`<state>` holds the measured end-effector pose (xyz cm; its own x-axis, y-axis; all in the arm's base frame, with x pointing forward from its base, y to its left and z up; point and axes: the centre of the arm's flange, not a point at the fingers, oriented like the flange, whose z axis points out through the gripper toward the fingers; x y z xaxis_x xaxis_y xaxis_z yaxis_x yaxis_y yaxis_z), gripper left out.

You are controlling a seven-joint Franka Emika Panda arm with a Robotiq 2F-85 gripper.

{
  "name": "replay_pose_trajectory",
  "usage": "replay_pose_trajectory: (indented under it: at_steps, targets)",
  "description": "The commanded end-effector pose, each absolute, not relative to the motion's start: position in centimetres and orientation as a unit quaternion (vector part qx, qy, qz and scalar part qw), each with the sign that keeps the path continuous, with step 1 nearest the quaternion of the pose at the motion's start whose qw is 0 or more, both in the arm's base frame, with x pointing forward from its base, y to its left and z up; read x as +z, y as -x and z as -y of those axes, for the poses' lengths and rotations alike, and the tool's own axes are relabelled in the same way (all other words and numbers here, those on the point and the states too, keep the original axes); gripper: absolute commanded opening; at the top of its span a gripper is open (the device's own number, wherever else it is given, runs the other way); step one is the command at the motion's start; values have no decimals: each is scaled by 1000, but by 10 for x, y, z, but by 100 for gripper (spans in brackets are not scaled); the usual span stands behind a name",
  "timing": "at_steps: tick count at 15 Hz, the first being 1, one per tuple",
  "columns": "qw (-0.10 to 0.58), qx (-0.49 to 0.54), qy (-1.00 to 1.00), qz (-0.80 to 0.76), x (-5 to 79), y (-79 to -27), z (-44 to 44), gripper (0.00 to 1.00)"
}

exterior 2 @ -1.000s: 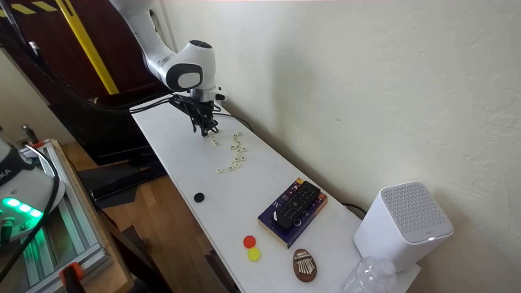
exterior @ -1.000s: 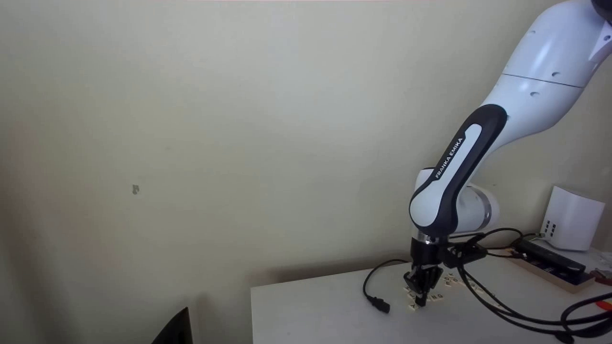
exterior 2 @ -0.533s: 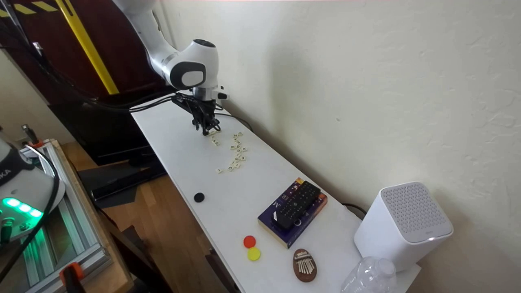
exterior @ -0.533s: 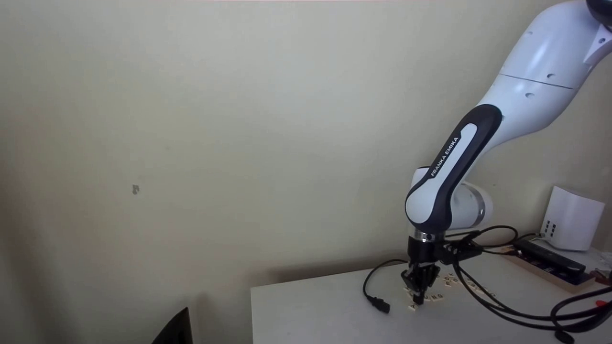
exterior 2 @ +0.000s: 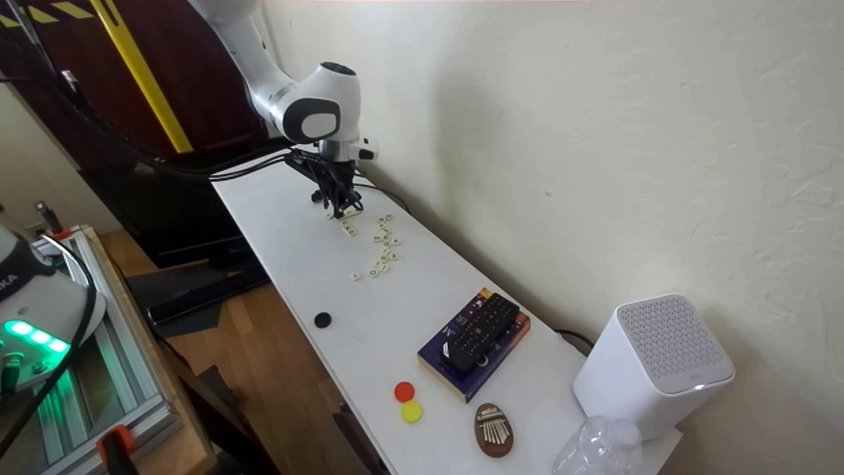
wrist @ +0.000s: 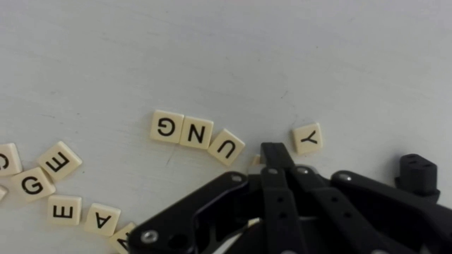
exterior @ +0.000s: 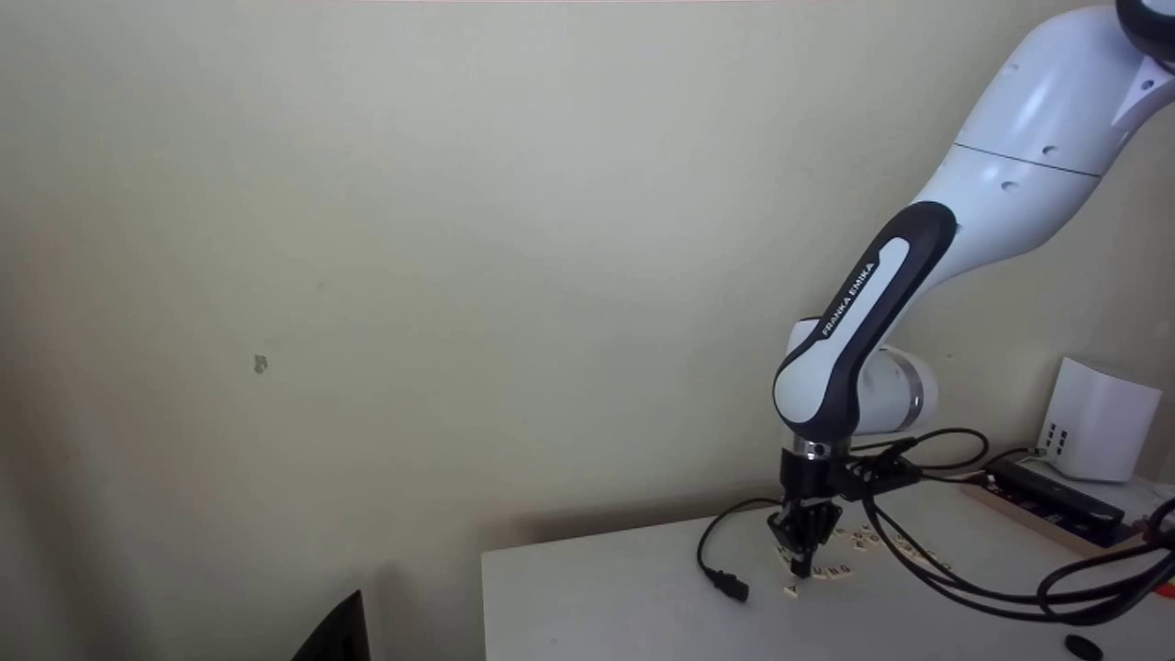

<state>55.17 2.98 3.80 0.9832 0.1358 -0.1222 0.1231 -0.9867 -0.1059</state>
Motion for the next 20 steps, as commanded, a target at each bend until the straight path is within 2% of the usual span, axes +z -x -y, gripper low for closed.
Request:
replay_pose_trajectory:
  at_steps: [1,20]
  targets:
    - [48,73,994,58,12,-562,-23,0]
    - [49,118,990,58,7,-559,-25,0]
